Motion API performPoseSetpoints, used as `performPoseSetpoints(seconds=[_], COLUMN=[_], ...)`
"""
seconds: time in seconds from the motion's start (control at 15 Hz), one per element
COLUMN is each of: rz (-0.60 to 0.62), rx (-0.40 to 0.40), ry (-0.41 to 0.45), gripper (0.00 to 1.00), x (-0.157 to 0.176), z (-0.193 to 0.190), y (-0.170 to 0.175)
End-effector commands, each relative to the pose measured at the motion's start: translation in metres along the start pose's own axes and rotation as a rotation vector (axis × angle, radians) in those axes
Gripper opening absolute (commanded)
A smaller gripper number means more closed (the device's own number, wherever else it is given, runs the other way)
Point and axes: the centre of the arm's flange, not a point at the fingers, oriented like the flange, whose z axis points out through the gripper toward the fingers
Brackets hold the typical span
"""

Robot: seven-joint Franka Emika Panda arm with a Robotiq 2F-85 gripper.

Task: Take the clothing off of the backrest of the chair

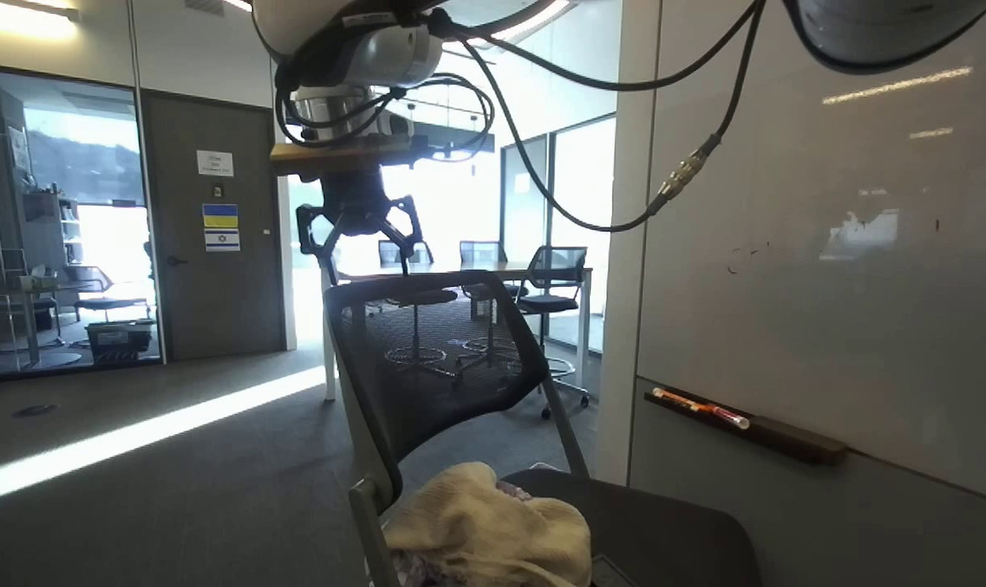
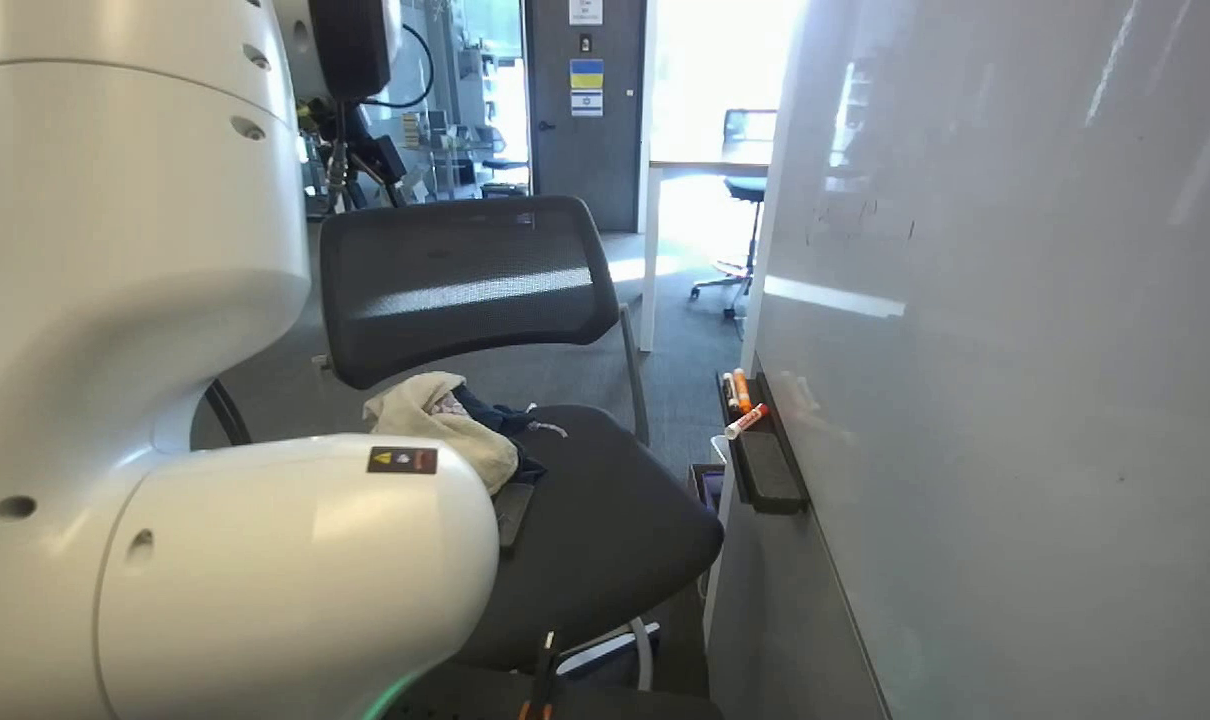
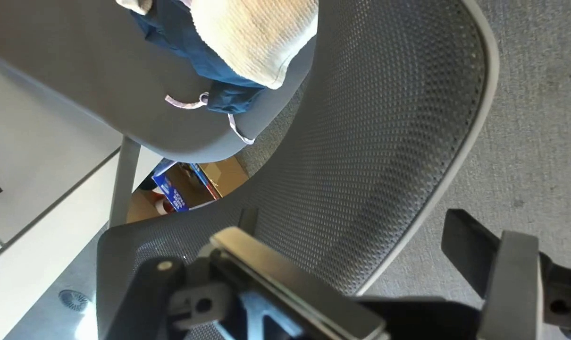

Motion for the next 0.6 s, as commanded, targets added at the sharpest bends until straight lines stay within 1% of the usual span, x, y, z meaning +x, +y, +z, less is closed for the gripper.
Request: performPoseSetpoints(seconds=[0.0,0.07,0.13,0.2,0.33,0.53], rz=[0.012,0.010,0.007,0.006,0.000,-0.017], rx=[-0.021,-0.025,-0.028,-0.030,-0.026,-0.026], ry=[-0.025,-0.028,-0.029,-0.027,-0.026,-0.027], gripper=[1.00,1.00,0.82,0.73,0.59,0.34], x=[0.018,0.020,0.021,0.021,0.021,0.014], z=[0.016,0.022,0.026,0.029,0.028,0.023], y=[-0.021,-0.023,-0.024,-0.024,-0.023,-0.020])
